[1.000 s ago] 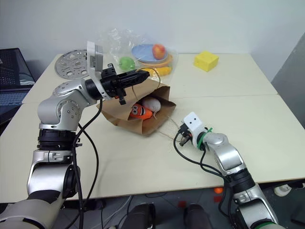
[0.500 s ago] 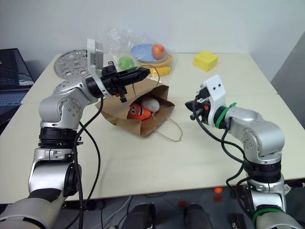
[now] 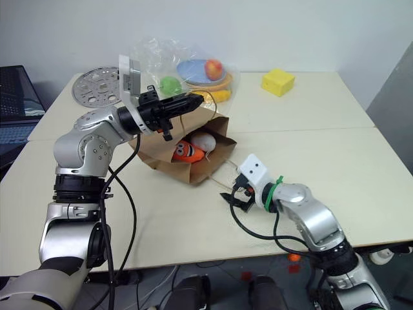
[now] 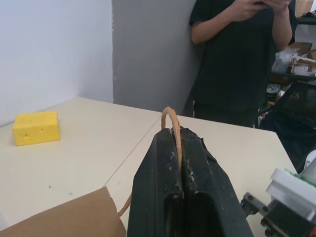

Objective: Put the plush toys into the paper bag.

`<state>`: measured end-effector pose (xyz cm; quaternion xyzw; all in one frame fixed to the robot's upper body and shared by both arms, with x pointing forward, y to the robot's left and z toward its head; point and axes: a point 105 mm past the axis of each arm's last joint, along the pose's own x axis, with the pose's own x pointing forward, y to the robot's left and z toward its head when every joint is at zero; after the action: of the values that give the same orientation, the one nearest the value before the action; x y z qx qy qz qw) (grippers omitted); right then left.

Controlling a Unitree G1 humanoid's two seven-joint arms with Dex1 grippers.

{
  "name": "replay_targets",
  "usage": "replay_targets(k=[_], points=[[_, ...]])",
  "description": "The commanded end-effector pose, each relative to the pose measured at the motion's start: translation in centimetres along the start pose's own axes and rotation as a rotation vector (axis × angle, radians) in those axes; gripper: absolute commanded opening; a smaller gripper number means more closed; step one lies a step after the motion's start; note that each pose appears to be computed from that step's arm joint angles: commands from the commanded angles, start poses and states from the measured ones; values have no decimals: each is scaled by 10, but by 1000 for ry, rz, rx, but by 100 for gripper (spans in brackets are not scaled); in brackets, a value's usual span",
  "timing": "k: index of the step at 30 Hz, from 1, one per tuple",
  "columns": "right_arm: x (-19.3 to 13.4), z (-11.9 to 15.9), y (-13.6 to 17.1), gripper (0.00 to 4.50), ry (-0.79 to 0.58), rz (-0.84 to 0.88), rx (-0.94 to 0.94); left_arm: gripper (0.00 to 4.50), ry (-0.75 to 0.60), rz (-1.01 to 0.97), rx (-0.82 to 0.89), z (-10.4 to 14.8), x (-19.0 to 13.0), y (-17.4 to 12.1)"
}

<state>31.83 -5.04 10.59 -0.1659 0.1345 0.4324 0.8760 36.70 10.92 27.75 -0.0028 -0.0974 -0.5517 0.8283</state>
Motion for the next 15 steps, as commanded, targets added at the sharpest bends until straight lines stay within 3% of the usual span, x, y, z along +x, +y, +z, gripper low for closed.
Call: replay_targets(k=[1,4,6,15], points=[[8,3,-2,446,-17,-7,-57,0,-40,-16,47,17,-1,-6],[14,-1,-2,446,-11,-8,-64,0,-40,-14,48,17,-1,-6],[16,-7,-4,410,4,-6,-74,0,-38,-13,48,17,-1,-6],[9,-5,-17,100,-20,-38,-84,0,-35,-4,49,16,-3,-4]])
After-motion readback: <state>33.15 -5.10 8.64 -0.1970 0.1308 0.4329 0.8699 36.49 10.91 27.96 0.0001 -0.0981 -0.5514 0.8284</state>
